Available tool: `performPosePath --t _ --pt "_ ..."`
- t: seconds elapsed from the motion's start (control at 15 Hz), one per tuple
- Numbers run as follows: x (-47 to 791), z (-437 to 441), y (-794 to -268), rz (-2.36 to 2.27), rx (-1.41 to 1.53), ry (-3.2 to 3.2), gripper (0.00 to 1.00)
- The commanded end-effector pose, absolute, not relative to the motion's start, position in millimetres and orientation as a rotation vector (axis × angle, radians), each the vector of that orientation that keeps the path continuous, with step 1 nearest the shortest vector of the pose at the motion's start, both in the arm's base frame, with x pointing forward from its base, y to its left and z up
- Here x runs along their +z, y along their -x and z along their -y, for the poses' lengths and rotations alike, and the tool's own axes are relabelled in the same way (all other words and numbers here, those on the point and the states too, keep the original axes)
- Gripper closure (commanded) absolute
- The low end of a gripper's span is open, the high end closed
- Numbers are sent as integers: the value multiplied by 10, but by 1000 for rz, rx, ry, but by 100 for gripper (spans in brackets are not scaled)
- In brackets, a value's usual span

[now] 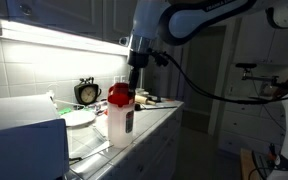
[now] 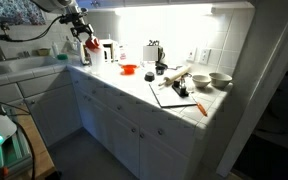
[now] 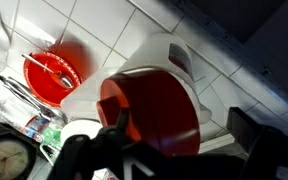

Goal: Put the red lid on the jar

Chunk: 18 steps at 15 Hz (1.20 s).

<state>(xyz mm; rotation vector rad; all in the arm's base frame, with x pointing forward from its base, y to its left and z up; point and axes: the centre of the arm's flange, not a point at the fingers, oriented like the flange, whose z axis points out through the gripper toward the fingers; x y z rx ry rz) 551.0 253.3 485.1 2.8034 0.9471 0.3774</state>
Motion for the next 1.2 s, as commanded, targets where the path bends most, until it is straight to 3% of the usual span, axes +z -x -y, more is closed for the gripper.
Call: performPosePath --t 0.0,1.13 --pt "4896 -2581 -5634 -969 318 -2872 0" --pt "4875 -2677 -5754 -1205 345 -3007 0"
